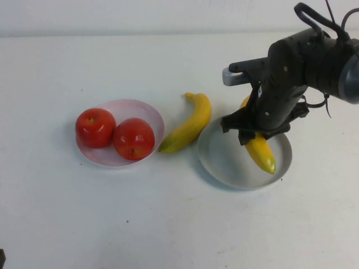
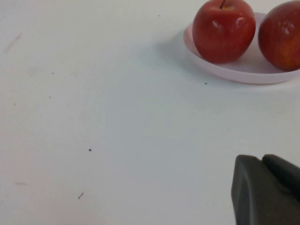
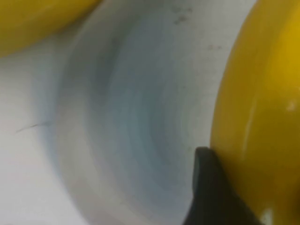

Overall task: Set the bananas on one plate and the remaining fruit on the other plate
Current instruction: Put another type of fruit in the right plate

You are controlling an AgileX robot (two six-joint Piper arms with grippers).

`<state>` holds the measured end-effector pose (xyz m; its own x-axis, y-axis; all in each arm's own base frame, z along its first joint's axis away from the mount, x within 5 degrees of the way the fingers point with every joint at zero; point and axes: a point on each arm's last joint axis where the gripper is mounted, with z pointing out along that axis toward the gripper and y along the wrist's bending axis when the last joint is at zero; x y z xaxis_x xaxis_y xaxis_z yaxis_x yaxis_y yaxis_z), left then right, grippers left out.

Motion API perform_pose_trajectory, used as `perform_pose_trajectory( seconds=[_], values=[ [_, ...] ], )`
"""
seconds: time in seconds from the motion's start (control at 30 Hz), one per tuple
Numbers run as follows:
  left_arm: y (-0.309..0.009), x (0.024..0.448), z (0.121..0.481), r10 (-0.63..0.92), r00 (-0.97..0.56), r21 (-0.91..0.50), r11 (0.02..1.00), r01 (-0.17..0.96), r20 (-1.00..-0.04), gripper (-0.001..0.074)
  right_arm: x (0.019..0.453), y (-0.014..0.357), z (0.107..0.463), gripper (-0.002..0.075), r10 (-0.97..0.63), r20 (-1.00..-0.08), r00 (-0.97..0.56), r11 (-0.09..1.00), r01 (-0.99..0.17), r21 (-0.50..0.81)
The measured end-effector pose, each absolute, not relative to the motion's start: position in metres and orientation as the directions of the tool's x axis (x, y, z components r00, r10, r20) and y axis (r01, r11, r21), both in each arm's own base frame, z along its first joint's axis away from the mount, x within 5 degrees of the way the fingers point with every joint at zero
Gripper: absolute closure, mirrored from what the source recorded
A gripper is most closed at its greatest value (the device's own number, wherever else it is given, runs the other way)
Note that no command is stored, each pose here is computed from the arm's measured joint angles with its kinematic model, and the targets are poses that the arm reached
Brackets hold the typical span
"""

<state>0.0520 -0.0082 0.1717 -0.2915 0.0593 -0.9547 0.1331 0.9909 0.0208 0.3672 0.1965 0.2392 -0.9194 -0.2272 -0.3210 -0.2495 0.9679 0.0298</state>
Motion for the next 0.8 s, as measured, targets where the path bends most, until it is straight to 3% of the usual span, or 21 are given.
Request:
perform_pose_trajectory(
  seconds=[0.33,0.53,0.63,0.8],
  values=[
    [-0.008,0.052,0.172,0.061,-0.291,0.023,0.991,0.133,-0.955,0.0735,0.383,0.193,0.206,0.0414,-0.152,-0.271,-0.951,0.978,-0.183,0.095],
    [-0.008,0.052,0.172,0.061,-0.291,0.023,0.991,0.133,-0.955,0.0735,0.379,0.195,0.208,0.0243,-0.136,-0.221,-0.966,0.979,-0.165,0.122],
    [-0.008,0.052,0.172,0.061,-0.291,0.023,0.991,0.133,-0.955,0.0736,0.380,0.196,0.219,0.0210,-0.135,-0.206,-0.969,0.980,-0.162,0.119],
    [-0.008,0.052,0.172,0.061,-0.291,0.023,0.991,0.133,-0.955,0.0736,0.387,0.214,0.251,0.0209,-0.130,-0.312,-0.941,0.969,-0.187,0.163]
  ],
)
